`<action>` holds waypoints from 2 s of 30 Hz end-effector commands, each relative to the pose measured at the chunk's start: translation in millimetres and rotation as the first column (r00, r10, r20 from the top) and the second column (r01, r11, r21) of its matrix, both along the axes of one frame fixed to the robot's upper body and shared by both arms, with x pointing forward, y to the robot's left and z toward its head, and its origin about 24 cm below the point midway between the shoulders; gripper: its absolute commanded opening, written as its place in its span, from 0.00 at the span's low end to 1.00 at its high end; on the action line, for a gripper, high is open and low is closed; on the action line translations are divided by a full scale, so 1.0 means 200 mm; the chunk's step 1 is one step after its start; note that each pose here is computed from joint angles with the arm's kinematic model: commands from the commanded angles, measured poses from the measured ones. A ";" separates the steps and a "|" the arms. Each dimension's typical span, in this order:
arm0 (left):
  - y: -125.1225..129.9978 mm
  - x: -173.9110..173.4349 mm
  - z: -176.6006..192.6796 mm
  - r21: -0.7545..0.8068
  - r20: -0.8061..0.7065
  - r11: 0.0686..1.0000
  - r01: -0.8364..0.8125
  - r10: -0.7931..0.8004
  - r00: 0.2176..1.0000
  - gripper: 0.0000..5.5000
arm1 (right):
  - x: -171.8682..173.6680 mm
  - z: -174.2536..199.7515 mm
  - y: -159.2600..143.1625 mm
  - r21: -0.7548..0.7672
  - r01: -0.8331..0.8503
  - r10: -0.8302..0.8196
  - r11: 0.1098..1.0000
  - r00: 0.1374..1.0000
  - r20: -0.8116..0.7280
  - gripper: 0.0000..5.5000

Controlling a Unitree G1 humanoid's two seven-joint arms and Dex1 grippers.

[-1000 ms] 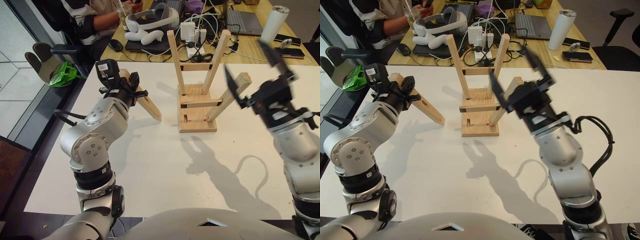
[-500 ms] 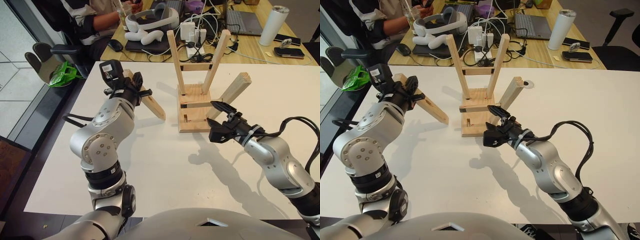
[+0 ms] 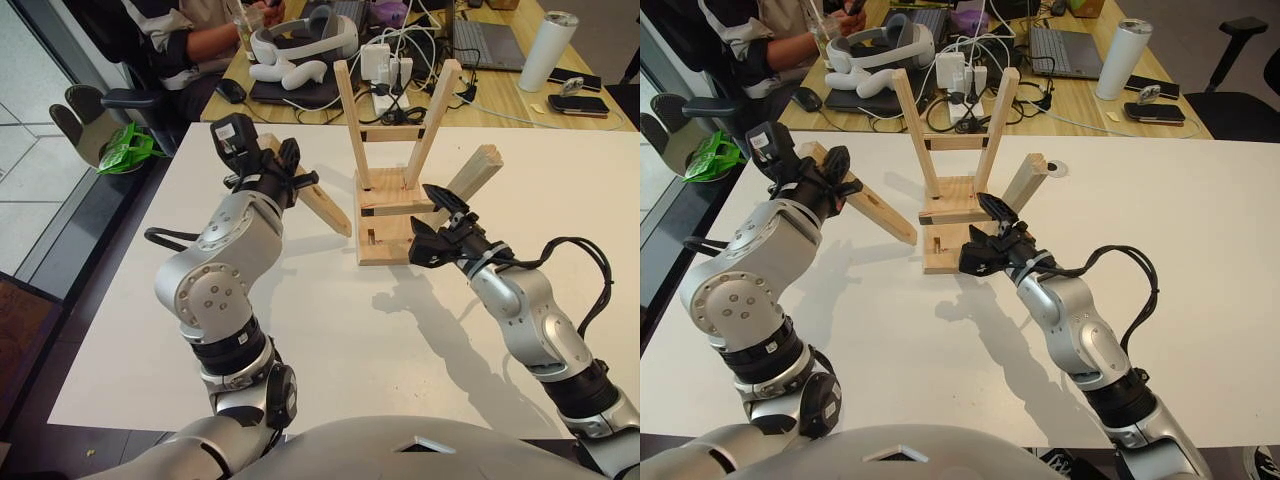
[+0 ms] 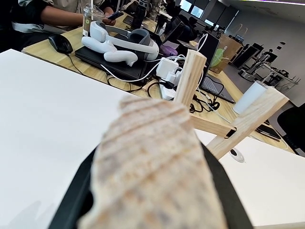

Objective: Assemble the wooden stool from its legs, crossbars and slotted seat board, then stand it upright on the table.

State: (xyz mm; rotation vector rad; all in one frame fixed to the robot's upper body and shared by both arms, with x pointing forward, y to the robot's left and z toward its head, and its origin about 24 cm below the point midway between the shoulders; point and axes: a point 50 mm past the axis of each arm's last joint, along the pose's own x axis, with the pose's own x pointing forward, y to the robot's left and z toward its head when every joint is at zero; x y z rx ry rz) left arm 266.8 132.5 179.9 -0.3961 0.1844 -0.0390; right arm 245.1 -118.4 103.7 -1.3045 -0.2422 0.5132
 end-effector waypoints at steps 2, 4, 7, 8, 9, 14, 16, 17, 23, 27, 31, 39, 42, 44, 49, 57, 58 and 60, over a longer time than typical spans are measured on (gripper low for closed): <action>-0.01 -0.01 0.03 -0.015 0.008 1.000 0.007 -0.006 1.000 0.18 | 0.02 0.00 -0.03 0.020 0.048 -0.048 0.999 0.999 0.003 0.62; -0.02 -0.01 0.02 -0.021 0.003 1.000 0.012 -0.011 1.000 0.18 | 0.02 0.01 -0.03 0.052 0.051 -0.052 0.997 0.999 0.015 0.62; -0.03 -0.01 0.02 -0.031 -0.007 0.999 0.011 -0.012 1.000 0.18 | -0.01 0.17 0.06 0.302 -0.052 0.030 0.952 0.997 0.078 0.62; -0.03 -0.02 0.02 -0.033 -0.009 0.999 0.008 -0.008 1.000 0.18 | -0.02 0.24 0.09 0.392 -0.108 0.069 0.914 0.991 0.111 0.62; -0.02 -0.02 0.01 -0.034 -0.012 0.999 0.004 -0.004 1.000 0.18 | -0.03 0.32 0.12 0.473 -0.171 0.112 0.864 0.982 0.151 0.62; -0.02 -0.01 0.01 -0.032 -0.016 0.999 0.000 -0.001 1.000 0.18 | -0.08 0.56 0.19 0.587 -0.349 0.207 0.731 0.932 0.297 0.62; -0.02 -0.01 0.01 -0.032 -0.015 0.999 -0.005 0.005 1.000 0.18 | -0.07 0.63 0.16 0.615 -0.347 0.150 0.708 0.925 0.350 0.62; -0.02 -0.01 0.01 -0.031 -0.015 0.999 -0.007 0.007 1.000 0.18 | -0.06 0.66 0.13 0.629 -0.331 0.107 0.703 0.924 0.367 0.62; 0.00 -0.02 0.01 -0.027 -0.013 0.999 -0.026 0.025 1.000 0.18 | 0.01 0.59 -0.14 0.879 0.042 -0.223 0.476 0.972 0.074 0.62; 0.00 -0.02 0.01 -0.020 -0.009 0.999 -0.032 0.031 0.999 0.18 | -0.02 0.45 -0.19 0.914 0.264 -0.210 0.307 0.956 -0.205 0.62; 0.00 -0.03 0.01 -0.016 -0.005 0.999 -0.036 0.036 0.999 0.18 | -0.04 0.39 -0.17 0.899 0.358 -0.108 0.252 0.933 -0.342 0.62; -0.01 -0.03 0.02 -0.004 0.004 0.999 -0.035 0.035 0.999 0.18 | -0.06 0.35 -0.16 0.866 0.424 -0.046 0.266 0.903 -0.428 0.62; -0.01 -0.03 0.02 -0.008 0.009 0.999 -0.037 0.037 0.999 0.18 | -0.05 0.29 -0.18 0.828 0.503 -0.068 0.247 0.862 -0.503 0.59; -0.01 -0.03 0.03 -0.014 0.017 0.999 -0.039 0.040 0.999 0.18 | -0.05 0.27 -0.20 0.810 0.543 -0.075 0.224 0.838 -0.541 0.53; -0.02 -0.02 0.04 -0.032 0.026 0.999 -0.039 0.040 0.999 0.18 | -0.03 0.27 -0.20 0.815 0.556 -0.028 0.164 0.828 -0.560 0.39; -0.13 -0.04 0.03 -0.138 -0.001 0.990 -0.023 0.023 1.000 0.18 | 0.00 0.28 -0.18 0.817 0.566 0.036 0.109 0.819 -0.572 0.18; -0.15 -0.05 0.02 -0.152 -0.011 0.988 -0.016 0.015 1.000 0.18 | 0.01 0.29 -0.18 0.817 0.567 0.039 0.107 0.818 -0.573 0.18; -0.21 -0.06 0.00 -0.176 -0.028 0.984 0.006 -0.012 1.000 0.18 | 0.02 0.29 -0.18 0.817 0.567 0.043 0.105 0.818 -0.573 0.18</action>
